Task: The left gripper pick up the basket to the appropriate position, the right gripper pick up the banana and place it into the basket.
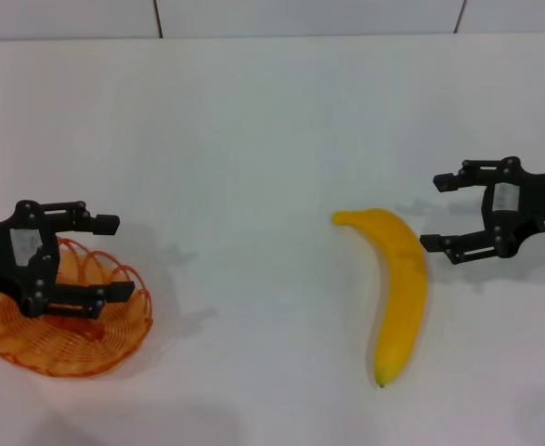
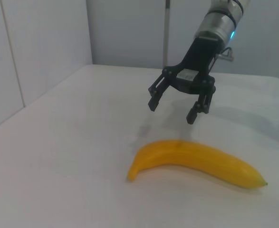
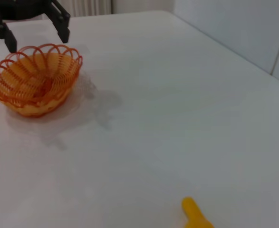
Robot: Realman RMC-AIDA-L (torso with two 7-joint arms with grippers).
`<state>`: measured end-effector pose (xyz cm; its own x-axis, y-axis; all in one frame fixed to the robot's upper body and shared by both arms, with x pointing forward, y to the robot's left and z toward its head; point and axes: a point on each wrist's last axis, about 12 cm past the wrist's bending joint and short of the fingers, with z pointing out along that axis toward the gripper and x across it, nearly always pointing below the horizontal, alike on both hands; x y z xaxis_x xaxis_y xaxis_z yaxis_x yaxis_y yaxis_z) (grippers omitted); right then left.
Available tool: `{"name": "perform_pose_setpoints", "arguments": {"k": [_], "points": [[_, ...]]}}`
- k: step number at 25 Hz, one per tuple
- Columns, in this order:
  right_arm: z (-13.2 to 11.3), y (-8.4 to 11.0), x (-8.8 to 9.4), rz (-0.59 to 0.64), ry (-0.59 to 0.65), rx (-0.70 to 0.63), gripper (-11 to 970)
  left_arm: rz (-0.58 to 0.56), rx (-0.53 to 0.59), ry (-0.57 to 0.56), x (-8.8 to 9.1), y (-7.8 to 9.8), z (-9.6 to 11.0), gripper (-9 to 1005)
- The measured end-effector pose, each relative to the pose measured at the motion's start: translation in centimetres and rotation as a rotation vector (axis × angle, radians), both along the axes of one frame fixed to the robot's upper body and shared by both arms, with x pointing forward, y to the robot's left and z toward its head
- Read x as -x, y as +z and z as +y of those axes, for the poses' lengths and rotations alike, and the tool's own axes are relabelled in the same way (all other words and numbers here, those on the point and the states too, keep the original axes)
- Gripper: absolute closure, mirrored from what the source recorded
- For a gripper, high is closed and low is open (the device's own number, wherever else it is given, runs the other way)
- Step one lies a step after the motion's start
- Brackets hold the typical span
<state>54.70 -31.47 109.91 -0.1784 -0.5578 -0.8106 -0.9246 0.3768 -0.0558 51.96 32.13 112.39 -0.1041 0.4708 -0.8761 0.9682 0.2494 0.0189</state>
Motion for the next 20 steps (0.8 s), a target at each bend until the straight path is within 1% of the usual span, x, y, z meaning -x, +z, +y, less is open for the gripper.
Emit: {"name": "perform_pose_setpoints", "arguments": {"k": [9,18,20], "points": [[0.82,0.42,-0.14,-0.058,0.029,-0.070,80,-0.012,0.016,0.003,-0.05,0.17,-0.02,161],[0.54,0.56,-0.21,-0.066,0.024,-0.071,80,-0.015,0.019,0.010,-0.04,0.21,0.11,170],[0.46,0.58,-0.21,-0.067,0.021,-0.071,80,-0.021,0.034,0.018,-0.05,0.37,0.14,172]]}}
